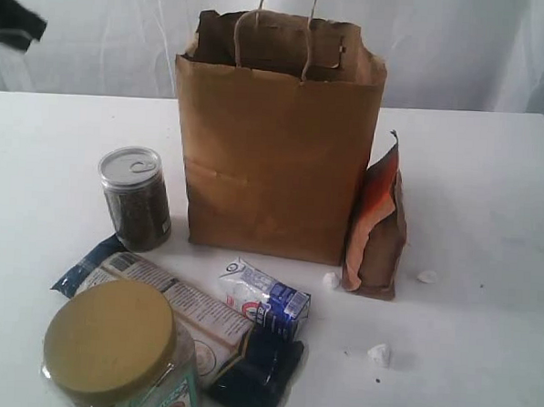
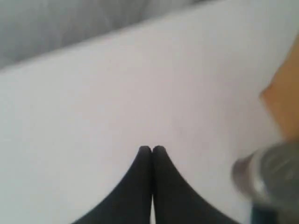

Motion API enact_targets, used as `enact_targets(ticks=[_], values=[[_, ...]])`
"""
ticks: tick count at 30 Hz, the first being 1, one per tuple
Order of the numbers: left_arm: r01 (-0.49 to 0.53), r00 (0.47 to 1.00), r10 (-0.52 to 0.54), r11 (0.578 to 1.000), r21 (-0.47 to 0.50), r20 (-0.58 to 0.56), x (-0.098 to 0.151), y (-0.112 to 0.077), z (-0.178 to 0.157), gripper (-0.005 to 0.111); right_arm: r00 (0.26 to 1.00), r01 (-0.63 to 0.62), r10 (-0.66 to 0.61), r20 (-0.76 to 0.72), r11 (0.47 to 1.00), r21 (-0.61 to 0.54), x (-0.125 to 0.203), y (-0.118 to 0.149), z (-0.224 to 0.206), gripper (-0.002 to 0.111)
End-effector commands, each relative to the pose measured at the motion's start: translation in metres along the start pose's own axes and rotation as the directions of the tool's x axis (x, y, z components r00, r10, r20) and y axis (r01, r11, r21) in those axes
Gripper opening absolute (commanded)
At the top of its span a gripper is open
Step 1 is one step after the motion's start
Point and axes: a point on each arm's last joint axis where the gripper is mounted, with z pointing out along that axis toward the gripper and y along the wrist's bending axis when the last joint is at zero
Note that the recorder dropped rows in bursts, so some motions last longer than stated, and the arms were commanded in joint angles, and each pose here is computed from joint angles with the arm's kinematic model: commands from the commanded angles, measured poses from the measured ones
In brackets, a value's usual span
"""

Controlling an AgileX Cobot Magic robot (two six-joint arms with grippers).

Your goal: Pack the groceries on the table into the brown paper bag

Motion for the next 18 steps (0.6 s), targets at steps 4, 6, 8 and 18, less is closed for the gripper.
enact_targets(ticks=[4, 6, 8, 18], values=[[0.191, 0.823, -0.270, 0.960, -0.204, -0.499, 0.043, 0.050, 0.032, 0.000, 1.000, 0.010, -0.010, 0.001, 1.000, -0.001, 0.001, 0.000, 0.000, 0.000], [0.269, 0.867, -0.240, 0.963, 0.005, -0.436, 0.036, 0.040, 0.036, 0.000, 1.000, 0.010, -0.010, 0.001, 1.000, -0.001, 0.001, 0.000, 0.000, 0.000], [0.248, 0.919, -0.149, 0.939, 0.238, -0.366, 0.027, 0.025, 0.035, 0.000, 1.000, 0.010, -0.010, 0.001, 1.000, -0.001, 0.001, 0.000, 0.000, 0.000], [-0.216, 0.958, 0.285, 0.766, 0.605, -0.020, 0.009, -0.041, 0.044, 0.000, 1.000, 0.010, -0.010, 0.001, 1.000, -0.001, 0.001, 0.000, 0.000, 0.000]])
